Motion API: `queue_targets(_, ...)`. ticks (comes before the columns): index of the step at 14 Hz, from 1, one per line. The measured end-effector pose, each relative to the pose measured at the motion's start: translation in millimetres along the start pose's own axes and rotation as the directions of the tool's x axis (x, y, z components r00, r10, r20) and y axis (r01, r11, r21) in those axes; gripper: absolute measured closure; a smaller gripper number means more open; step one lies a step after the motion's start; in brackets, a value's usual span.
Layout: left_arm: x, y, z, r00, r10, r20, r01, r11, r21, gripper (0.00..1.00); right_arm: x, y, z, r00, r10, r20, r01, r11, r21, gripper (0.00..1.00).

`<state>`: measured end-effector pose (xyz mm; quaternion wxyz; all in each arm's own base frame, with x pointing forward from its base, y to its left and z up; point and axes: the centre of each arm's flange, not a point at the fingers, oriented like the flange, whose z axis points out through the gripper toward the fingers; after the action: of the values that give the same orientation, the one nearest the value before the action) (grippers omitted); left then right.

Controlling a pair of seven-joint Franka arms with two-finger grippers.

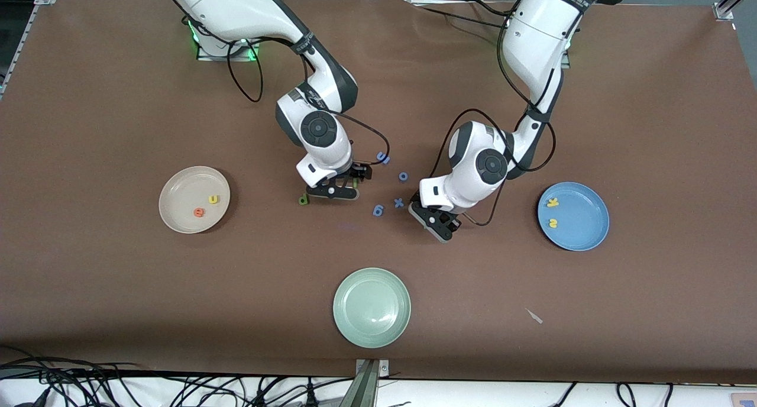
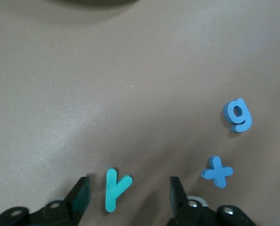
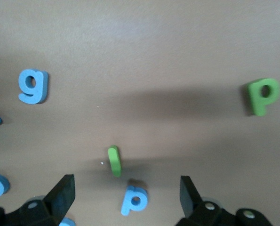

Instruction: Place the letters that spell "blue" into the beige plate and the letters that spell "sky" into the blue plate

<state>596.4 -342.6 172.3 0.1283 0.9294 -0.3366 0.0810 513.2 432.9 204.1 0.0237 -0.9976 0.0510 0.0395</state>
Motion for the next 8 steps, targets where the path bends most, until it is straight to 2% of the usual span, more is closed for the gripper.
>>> queue_targets(1,0,0,1,1.000,0.001,0.001,-0.001,1.000,0.000,0.31,-2,-3,9,1.000,-0.005,-0.003,0.005,1.000,0.005,0.01)
queue_targets(4,-1,-2,2,1.000,0.000,-0.008,0.000,1.000,0.008,0.31,-4,-7,25,1.000,-0.013,-0.002,0.013,1.000,0.005,0.01)
queue_targets(6,-1,-2,3,1.000,0.001,-0.010,-0.001,1.000,0.010,0.34,-3,-7,29,1.000,-0.014,-0.001,0.015,1.000,0.001,0.03)
queue_targets(7,0,-3,2,1.000,0.006,-0.012,-0.005,1.000,0.014,0.46,-3,-7,30,1.000,-0.015,-0.001,0.015,1.000,0.001,0.04)
queue_targets(8,-1,-5,2,1.000,0.017,-0.012,-0.017,1.000,0.017,0.52,-2,-7,29,1.000,-0.015,-0.004,0.015,1.000,0.004,0.04)
